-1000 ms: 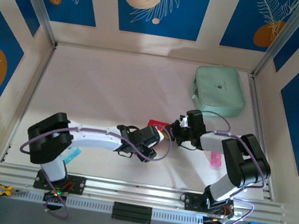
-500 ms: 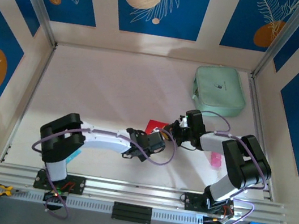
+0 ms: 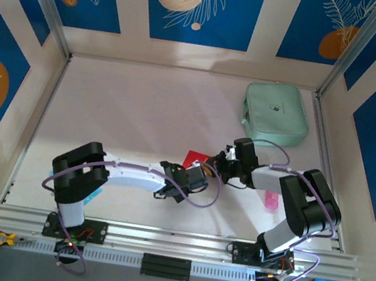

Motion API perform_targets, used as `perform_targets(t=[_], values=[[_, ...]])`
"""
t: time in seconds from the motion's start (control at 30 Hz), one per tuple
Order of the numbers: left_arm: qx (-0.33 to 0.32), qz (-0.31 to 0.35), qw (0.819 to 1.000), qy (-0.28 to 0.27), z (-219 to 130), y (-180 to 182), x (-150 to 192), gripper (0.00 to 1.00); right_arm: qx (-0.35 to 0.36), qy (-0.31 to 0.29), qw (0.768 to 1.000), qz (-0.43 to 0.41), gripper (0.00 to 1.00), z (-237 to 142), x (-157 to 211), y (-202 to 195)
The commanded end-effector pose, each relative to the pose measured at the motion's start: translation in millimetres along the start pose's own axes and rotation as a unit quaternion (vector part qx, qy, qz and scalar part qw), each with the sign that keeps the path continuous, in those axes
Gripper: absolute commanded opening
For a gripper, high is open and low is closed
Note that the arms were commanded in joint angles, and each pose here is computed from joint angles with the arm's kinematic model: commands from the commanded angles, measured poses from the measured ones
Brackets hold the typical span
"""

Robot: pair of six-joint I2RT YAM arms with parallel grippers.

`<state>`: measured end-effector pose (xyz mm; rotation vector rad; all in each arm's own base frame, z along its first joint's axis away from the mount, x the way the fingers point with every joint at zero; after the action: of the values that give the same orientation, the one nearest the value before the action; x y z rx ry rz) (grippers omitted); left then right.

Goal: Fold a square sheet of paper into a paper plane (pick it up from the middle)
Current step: Fold the wing for the fifth time at the center of the table.

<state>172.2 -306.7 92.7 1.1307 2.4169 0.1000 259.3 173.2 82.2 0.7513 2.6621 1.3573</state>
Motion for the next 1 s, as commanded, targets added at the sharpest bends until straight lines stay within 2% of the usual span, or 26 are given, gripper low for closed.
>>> perform_targets(t=[0.0,0.63,0.97], values=[[0.006,0.007,1.000,-0.013,-7.6,-1.7,-4.3,0.31,-0.002,0.002,1.000,0.000,0.05,-3.7,4.0,3.6],[0.013,0.002,1.000,-0.017,-5.7,-4.4,-4.3,0.33,0.001,0.001,1.000,0.003,0.05,-3.5,4.0,1.2],[0.014,0.003,1.000,-0.013,-4.2,-4.7,-2.7,0.25,0.001,0.001,1.000,0.004,0.05,-3.3,4.0,-0.4]])
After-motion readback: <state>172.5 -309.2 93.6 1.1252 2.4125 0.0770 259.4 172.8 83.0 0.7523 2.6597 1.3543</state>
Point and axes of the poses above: each hand's point on the last joint's axis, 136 mm out from that joint toward the fingers, its own z axis out along the fingers, its own y axis along the line the jaws close on, x = y × z, the point moved 7 cm from there along -z, back along the fingers, and after that the axes turned 3 degrees about z, right-handed, at the moved point
